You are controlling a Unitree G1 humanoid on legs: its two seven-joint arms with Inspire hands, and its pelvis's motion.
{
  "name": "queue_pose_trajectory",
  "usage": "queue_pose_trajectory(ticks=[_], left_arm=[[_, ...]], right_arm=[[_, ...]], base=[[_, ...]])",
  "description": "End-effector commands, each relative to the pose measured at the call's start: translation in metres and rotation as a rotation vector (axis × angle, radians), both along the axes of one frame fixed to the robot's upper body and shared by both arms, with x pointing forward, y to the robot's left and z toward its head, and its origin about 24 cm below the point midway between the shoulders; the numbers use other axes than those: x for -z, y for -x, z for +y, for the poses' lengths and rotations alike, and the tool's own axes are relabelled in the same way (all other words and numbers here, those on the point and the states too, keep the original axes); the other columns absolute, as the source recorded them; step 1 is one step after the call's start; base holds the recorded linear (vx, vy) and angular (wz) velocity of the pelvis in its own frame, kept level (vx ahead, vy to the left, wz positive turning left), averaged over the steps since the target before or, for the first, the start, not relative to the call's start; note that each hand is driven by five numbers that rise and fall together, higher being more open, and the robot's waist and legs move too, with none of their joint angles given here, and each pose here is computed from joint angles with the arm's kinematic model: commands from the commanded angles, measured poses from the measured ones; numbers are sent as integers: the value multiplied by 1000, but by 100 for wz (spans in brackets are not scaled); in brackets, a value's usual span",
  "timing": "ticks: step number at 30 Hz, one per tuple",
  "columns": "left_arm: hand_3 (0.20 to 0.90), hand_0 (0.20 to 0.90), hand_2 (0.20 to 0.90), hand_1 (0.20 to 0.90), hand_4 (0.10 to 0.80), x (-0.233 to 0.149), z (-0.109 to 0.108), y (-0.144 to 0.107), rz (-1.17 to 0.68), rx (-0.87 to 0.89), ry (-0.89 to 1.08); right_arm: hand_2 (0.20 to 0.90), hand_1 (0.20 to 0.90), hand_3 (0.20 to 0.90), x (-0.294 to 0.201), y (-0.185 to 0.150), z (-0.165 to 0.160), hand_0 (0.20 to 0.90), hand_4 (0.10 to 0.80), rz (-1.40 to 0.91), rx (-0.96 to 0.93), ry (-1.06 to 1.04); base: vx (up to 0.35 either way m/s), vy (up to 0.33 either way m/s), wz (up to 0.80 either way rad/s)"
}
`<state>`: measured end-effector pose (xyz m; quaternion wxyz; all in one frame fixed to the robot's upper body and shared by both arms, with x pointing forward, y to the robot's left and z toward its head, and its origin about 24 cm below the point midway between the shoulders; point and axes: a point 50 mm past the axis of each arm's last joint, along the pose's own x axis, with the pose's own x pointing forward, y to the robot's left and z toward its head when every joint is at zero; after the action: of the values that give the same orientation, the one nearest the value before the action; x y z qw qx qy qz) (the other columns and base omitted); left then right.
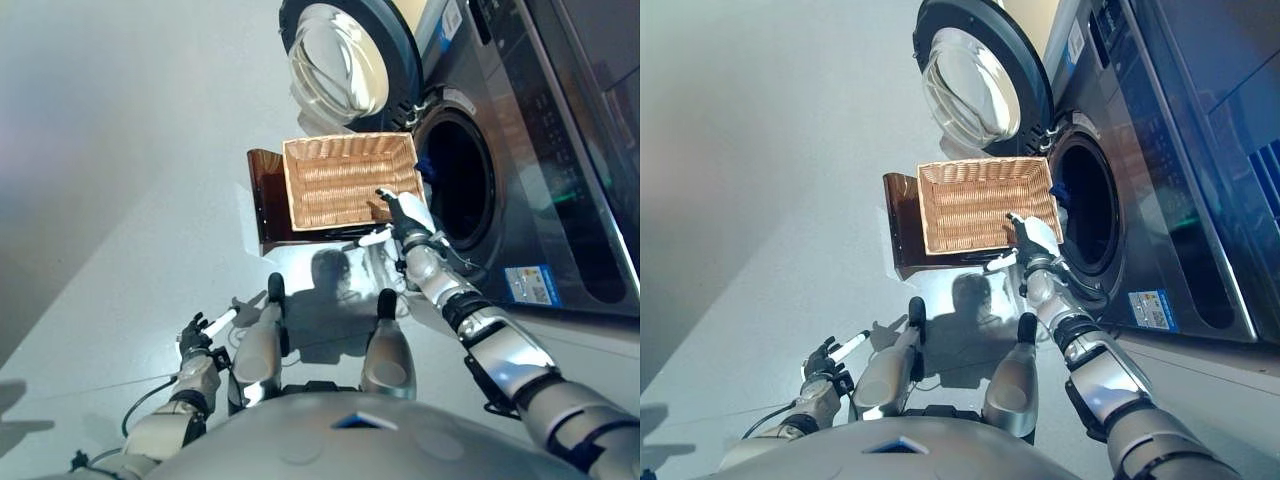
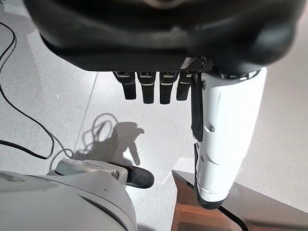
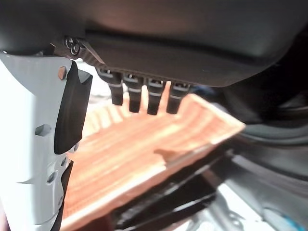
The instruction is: Pick up the clothes and place them into the washing machine
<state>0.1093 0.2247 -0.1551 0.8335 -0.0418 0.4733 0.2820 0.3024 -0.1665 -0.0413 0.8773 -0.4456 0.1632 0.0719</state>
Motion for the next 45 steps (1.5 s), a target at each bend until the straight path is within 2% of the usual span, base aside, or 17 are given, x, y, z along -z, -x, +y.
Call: queue_pose_trajectory(ticks=[1,4,12,17,30,45], left_arm=[[900,900,900,900,800,-10,33,-5,-8,23,-130],[900,900,900,900,800,-10,34,-5,1,25,-134],[900,900,900,900,800,-7,30,1,19,8,-121],[900,900,900,900,800,-5,29,7,38,14,-106],[900,900,900,900,800,-4,4,1,-37,102,-45],[900,900,900,900,800,-2,0,6,-20,118,-31]], right_arm=[[900,900,900,-54,-37,36,900,800,-220,-175,-7],[900,900,900,-55,-38,53,900,800,-220,-236,-14],[900,900,900,-44,-29,68,900,800,-170,-246,-92],[900,900,900,-35,-23,57,900,800,-131,-229,-78],[900,900,900,-23,-14,30,900,800,-97,-164,-45],[900,900,900,-20,-5,22,900,800,-87,-175,-55]], base=[[39,-6,1],[44,-9,-1],[66,-21,-1],[84,-45,-2],[36,-9,0],[5,-4,1]])
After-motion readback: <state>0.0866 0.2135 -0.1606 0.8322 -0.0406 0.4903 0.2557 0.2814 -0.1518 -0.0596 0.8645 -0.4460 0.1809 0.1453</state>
